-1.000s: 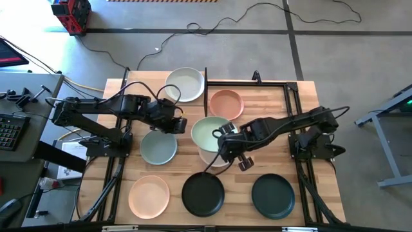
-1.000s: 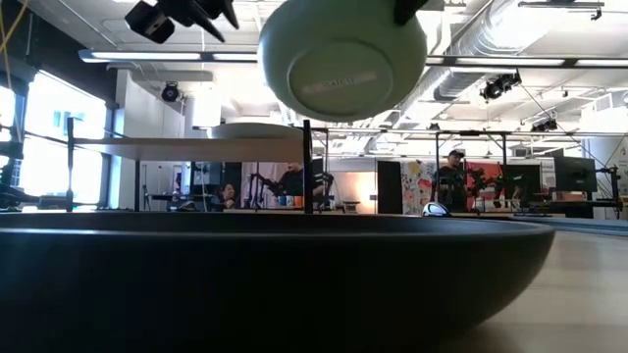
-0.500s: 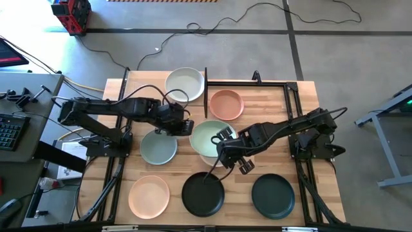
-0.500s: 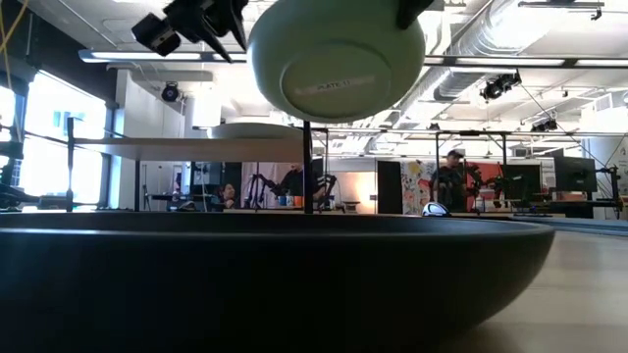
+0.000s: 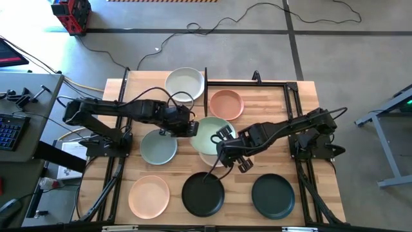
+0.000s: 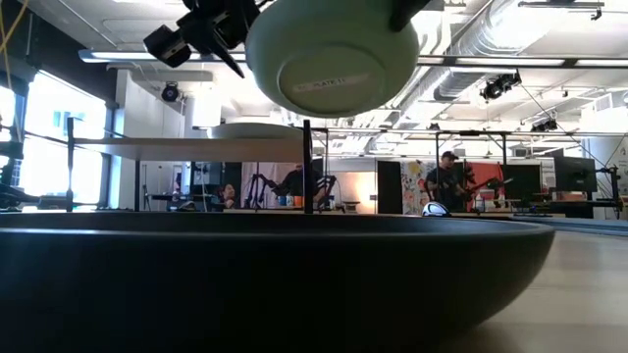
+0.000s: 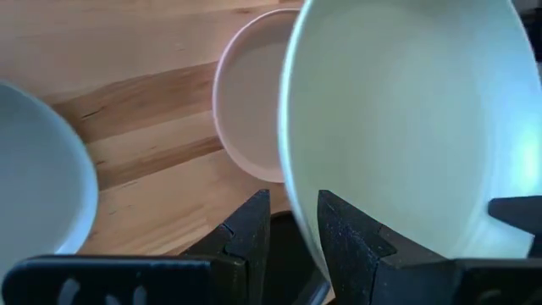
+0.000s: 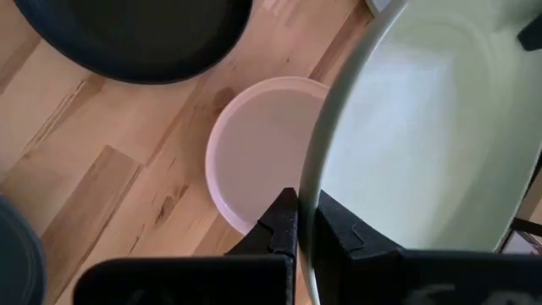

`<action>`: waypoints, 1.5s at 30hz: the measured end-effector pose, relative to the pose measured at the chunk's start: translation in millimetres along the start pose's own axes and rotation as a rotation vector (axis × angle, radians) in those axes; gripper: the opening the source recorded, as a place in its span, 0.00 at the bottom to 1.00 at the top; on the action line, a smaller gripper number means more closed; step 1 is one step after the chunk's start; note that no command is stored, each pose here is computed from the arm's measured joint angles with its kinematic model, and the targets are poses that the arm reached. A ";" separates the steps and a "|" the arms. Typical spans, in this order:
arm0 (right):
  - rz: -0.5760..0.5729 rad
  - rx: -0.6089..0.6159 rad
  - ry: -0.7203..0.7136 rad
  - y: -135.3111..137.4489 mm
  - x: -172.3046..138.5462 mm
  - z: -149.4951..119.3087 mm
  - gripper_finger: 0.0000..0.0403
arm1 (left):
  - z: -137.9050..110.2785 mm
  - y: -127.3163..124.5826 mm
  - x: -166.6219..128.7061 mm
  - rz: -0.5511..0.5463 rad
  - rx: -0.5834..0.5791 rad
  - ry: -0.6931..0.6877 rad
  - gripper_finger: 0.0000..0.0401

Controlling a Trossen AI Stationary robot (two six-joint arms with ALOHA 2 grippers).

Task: Place and stack plates onto a shelf
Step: Stack the green plate on top of the white plate on the shelf

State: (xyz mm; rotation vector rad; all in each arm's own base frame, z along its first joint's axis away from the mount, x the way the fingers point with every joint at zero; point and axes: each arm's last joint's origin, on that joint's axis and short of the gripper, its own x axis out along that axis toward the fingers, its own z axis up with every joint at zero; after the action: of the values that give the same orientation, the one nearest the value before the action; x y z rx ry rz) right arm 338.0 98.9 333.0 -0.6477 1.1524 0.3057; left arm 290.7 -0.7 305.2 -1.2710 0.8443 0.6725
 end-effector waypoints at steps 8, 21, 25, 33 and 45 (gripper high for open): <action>-0.027 0.002 -0.005 -1.1 0.0 1.1 0.00 | 1.1 -2.4 5.9 -0.005 -0.001 -0.001 0.22; -0.018 -0.002 0.011 -0.4 0.1 -0.6 0.00 | 1.2 -2.7 7.1 -0.005 0.037 -0.001 0.17; -0.017 -0.002 0.011 -0.4 0.1 -0.6 0.00 | 1.7 -2.6 7.1 -0.003 0.070 -0.008 0.07; -0.018 -0.002 0.004 -0.2 0.0 0.2 0.00 | 2.2 -2.7 7.0 -0.004 0.097 -0.016 0.02; -0.024 0.038 0.014 -0.5 0.0 -0.7 0.14 | 5.4 -1.5 6.9 -0.001 0.124 -0.003 0.02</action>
State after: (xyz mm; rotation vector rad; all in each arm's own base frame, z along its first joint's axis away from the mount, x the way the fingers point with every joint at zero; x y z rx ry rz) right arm 337.8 98.0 333.0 -0.6310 1.1605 0.2591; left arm 296.6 4.2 300.6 -1.1591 0.8698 0.6116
